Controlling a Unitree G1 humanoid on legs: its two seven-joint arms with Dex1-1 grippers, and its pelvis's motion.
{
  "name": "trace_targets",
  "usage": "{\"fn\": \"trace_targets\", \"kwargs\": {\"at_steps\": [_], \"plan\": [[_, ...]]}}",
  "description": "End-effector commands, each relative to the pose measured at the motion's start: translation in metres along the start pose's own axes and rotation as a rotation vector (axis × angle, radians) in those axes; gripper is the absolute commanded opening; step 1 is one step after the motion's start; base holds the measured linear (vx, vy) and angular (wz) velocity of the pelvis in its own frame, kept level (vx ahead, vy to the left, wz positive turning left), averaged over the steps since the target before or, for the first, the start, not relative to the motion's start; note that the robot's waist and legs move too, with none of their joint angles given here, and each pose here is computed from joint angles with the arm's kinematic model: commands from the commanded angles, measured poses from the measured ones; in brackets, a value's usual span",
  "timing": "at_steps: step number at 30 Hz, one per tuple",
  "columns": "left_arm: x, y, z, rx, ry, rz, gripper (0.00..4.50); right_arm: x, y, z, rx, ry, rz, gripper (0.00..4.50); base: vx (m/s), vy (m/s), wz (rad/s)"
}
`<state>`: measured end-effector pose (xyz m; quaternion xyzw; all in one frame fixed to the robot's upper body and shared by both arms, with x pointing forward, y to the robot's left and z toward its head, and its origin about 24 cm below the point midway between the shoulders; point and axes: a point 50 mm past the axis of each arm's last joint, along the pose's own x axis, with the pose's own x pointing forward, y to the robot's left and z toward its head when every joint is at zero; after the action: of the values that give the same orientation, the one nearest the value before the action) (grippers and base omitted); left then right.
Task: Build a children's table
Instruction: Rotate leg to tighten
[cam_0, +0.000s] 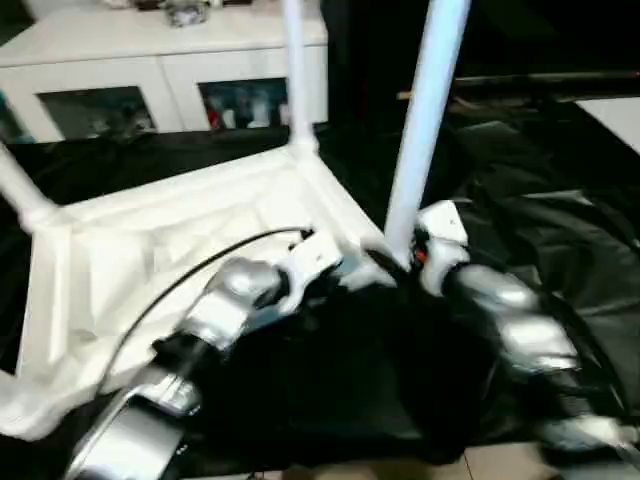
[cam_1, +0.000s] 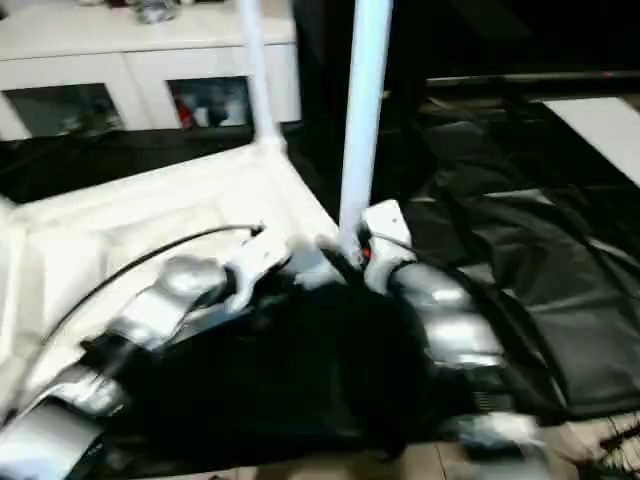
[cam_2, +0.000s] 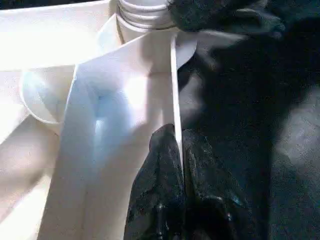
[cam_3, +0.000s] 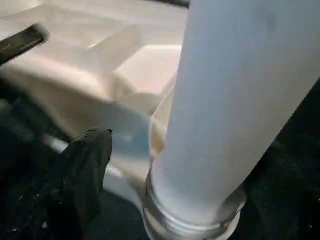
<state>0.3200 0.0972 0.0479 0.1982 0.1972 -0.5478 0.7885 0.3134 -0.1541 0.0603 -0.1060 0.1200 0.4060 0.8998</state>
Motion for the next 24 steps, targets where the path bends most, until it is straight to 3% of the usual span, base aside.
{"fn": "trace_targets", "kwargs": {"at_steps": [1, 5, 14, 24], "plan": [[-0.003, -0.019, 0.001, 0.056, -0.059, -0.191, 0.0, -0.007, 0.009, -0.004, -0.045, 0.037, 0.134, 4.11, 0.0, 0.0, 0.0], [-0.013, -0.025, -0.002, 0.058, -0.056, -0.277, 0.0, -0.017, 0.01, -0.008, -0.046, 0.06, 0.205, 4.11, 0.0, 0.0, 0.0], [-0.02, -0.023, -0.007, 0.057, -0.032, -0.266, 0.0, -0.023, 0.015, -0.008, -0.019, 0.068, 0.291, 4.11, 0.0, 0.0, 0.0], [-0.02, -0.023, -0.007, 0.053, -0.031, -0.258, 0.0, -0.022, 0.013, -0.009, -0.015, 0.089, 0.294, 3.25, 0.0, 0.0, 0.0]]}}
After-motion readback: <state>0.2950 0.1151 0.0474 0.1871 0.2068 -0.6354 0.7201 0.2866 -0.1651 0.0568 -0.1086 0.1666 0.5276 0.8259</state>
